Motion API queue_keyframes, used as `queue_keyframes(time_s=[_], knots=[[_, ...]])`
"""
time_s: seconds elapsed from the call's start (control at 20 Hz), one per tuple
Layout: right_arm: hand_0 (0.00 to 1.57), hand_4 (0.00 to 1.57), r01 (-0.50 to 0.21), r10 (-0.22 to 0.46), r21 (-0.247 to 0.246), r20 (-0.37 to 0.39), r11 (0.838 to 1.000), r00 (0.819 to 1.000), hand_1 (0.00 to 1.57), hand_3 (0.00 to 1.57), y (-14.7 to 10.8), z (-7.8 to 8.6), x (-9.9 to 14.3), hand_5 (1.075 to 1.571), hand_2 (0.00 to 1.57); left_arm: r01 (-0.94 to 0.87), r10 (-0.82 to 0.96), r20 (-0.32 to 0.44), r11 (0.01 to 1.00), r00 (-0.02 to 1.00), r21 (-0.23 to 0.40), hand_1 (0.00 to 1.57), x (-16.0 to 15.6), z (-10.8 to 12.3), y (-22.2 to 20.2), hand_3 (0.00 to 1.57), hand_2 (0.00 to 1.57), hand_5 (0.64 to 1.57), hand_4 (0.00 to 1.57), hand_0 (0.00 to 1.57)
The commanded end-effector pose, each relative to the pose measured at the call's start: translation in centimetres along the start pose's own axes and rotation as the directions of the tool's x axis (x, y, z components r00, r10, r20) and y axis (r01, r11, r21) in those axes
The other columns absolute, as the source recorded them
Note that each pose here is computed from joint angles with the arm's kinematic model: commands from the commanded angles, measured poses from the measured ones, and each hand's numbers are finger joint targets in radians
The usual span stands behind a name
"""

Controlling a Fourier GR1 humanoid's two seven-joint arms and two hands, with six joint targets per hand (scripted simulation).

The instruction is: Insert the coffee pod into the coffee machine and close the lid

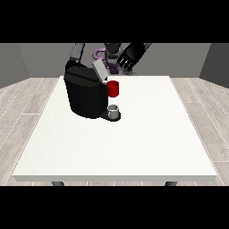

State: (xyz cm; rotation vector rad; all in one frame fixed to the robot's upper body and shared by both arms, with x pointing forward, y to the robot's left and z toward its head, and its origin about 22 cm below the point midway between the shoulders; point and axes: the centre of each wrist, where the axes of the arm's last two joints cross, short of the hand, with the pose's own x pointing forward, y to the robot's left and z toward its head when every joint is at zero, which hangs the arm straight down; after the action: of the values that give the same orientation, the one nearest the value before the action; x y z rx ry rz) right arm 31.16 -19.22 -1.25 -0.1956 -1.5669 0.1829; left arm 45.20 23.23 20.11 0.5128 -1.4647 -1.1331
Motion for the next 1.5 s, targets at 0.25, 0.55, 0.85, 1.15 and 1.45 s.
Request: queue_keyframes(time_s=[0.25, 0.55, 0.85, 1.15, 1.45], knots=[[0.0, 0.0, -0.029, 0.028, 0.007, 0.112, 1.0, 0.993, 0.0, 0.0, 0.1, -1.7, 6.2, 1.571, 0.0, 0.025, -0.022, -0.024, 0.991, 0.999, 0.131, 1.22, -0.6, 0.9, 4.3, 1.24, 1.29, 1.571, 0.48, 1.22], [0.0, 0.19, 0.023, -0.014, -0.06, 0.14, 0.998, 0.99, 0.0, 0.0, -2.0, -3.3, 6.6, 1.571, 0.0, 0.047, -0.051, 0.032, 0.993, 0.998, 0.107, 1.22, 1.8, 0.4, 5.2, 1.24, 1.29, 1.571, 0.49, 1.22], [0.0, 0.15, 0.004, 0.002, -0.034, 0.171, 0.999, 0.985, 0.0, 0.0, -2.6, -3.2, 8.4, 1.571, 0.0, 0.06, -0.057, -0.02, 0.988, 0.998, 0.146, 1.19, 0.8, 1.7, 8.5, 1.23, 1.26, 1.571, 0.47, 1.19], [0.0, 0.0, 0.009, -0.003, -0.058, 0.106, 0.998, 0.994, 0.0, 0.0, -2.8, -3.3, 6.3, 1.571, 0.0, 0.059, -0.059, 0.0, 0.994, 0.998, 0.092, 1.24, 3.5, -0.6, 5.2, 1.23, 1.28, 1.571, 0.42, 1.24], [0.0, 0.03, 0.013, -0.001, -0.117, 0.105, 0.993, 0.994, 0.0, 0.0, -2.6, -2.7, 3.9, 1.571, 0.0, 0.049, -0.052, 0.054, 0.997, 0.997, 0.057, 1.2, 3.6, -0.6, 5.2, 1.2, 1.25, 1.571, 0.42, 1.2]])
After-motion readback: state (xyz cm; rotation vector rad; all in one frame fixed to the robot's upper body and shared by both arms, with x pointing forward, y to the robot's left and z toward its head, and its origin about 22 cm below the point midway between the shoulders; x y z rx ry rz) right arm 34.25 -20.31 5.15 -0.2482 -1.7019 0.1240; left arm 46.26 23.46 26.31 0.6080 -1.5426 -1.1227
